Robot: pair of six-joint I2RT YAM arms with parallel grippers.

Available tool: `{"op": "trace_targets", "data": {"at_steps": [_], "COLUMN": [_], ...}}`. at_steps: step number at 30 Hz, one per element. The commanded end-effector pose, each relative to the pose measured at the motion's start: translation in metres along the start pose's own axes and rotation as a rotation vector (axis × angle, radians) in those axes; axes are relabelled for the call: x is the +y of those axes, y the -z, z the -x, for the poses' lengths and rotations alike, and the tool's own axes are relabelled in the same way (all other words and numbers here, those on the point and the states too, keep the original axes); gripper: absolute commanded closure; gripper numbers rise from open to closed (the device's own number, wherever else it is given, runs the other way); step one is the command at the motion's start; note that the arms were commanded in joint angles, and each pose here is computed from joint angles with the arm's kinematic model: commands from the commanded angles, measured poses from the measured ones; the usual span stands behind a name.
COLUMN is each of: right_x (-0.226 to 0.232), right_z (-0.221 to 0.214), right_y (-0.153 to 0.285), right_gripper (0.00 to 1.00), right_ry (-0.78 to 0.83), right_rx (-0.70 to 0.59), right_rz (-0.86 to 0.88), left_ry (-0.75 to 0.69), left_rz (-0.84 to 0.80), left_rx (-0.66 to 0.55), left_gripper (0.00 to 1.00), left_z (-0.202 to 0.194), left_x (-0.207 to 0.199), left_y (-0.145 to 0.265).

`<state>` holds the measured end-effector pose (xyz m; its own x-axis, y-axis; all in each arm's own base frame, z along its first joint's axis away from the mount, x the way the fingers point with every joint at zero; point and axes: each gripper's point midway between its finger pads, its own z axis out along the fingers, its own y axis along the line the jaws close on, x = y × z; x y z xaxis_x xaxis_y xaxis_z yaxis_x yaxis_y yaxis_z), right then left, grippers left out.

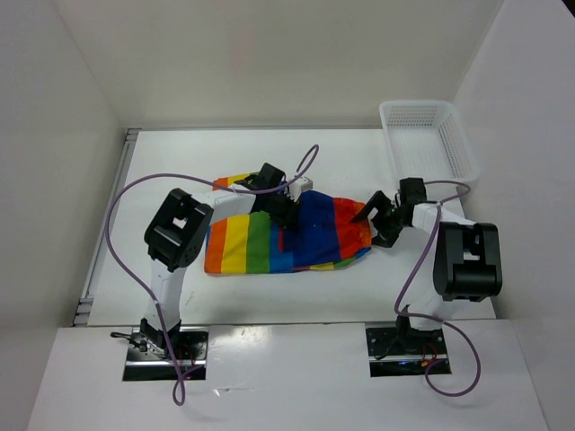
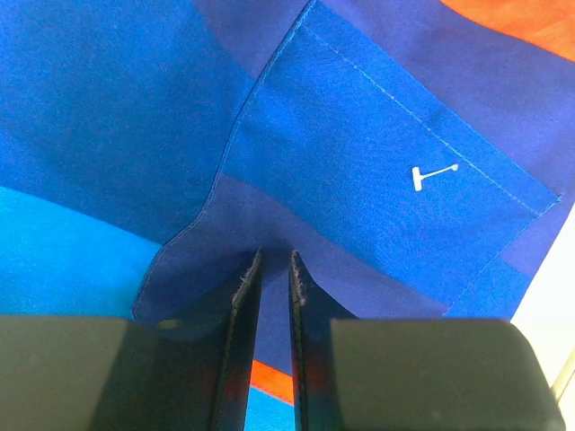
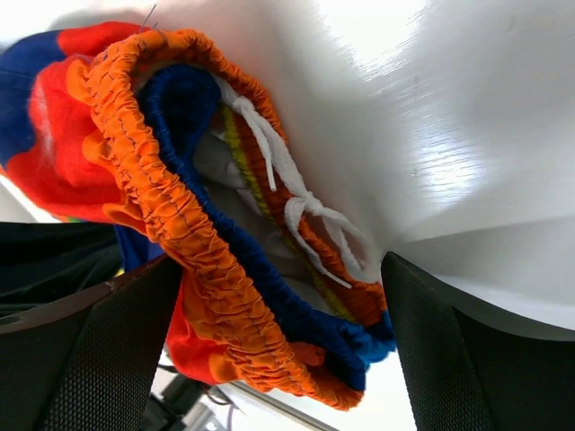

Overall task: Fold and stack the shorts
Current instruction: Fold the shorts

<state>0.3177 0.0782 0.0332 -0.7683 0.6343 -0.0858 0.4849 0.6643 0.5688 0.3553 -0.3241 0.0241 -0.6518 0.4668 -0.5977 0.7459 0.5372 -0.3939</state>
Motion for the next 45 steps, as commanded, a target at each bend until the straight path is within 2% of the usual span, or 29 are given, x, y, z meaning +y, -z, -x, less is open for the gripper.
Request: {"op": "trace_targets", "data": {"at_steps": [1,6,7,9,10,12,13,15,16,20,22,23,25,28,32,37,45], "right_x": [-0.012,-0.010,-0.009,-0.002,0.000,0.017,0.023,0.043,0.046,0.065,0.071,0.075,0.089,0.114,0.159,0.187,0.229], "right_z": [-0.005,-0.018,-0.022,-0.014,-0.008,0.009,0.018,0.031,0.036,0.055,0.061,0.065,0.069,0.070,0.050,0.033,0.009], "right_y": [-0.006,-0.014,-0.019,-0.018,-0.018,-0.004,0.003,0.023,0.028,0.054,0.065,0.072,0.086,0.100,0.098,0.088,0.076], "right_gripper": [0.05,0.18,0.27,0.37,0.52,0.68,0.86,1.00,1.00,1.00,1.00,1.00,1.00,1.00,1.00,1.00,1.00], "right_ry": [-0.032,-0.035,-0.032,-0.013,-0.009,0.016,0.036,0.073,0.088,0.159,0.170,0.197,0.226,0.278,0.389,0.416,0.481], "right_rx": [-0.025,0.002,0.010,-0.020,-0.039,-0.107,-0.151,-0.212,-0.233,-0.291,-0.315,-0.338,-0.363,-0.390,-0.385,-0.356,-0.338], "right_rz": [-0.020,0.000,-0.008,-0.010,-0.013,0.006,0.009,0.045,0.037,0.016,0.009,0.009,0.015,0.026,0.038,0.057,0.007], "left_ry": [0.018,0.013,0.013,0.018,0.018,0.018,0.023,0.020,0.026,0.012,0.022,0.005,0.049,0.110,0.163,0.205,0.322], "left_rz": [-0.012,-0.021,-0.021,-0.022,-0.022,-0.022,-0.022,-0.041,-0.046,-0.090,-0.064,-0.053,-0.017,0.043,0.101,0.184,0.260], "left_rx": [0.046,0.037,0.037,0.045,0.045,0.045,0.053,0.046,0.038,-0.058,-0.078,-0.115,-0.113,-0.113,-0.102,-0.092,-0.092], "left_gripper": [0.75,0.75,0.75,0.75,0.75,0.75,0.75,0.75,0.72,0.47,0.43,0.43,0.43,0.52,0.55,0.60,0.60], "left_z": [-0.017,-0.014,-0.014,-0.016,-0.016,-0.016,-0.018,-0.012,-0.007,0.041,0.049,0.060,0.047,0.021,-0.002,-0.014,-0.042], "left_x": [0.002,0.002,0.002,0.001,0.001,0.001,0.001,-0.005,-0.003,-0.017,-0.013,-0.015,0.001,0.028,0.050,0.079,0.110], "left_y": [-0.008,-0.011,-0.011,-0.010,-0.010,-0.010,-0.010,-0.005,-0.001,0.048,0.068,0.083,0.094,0.104,0.109,0.112,0.145]}}
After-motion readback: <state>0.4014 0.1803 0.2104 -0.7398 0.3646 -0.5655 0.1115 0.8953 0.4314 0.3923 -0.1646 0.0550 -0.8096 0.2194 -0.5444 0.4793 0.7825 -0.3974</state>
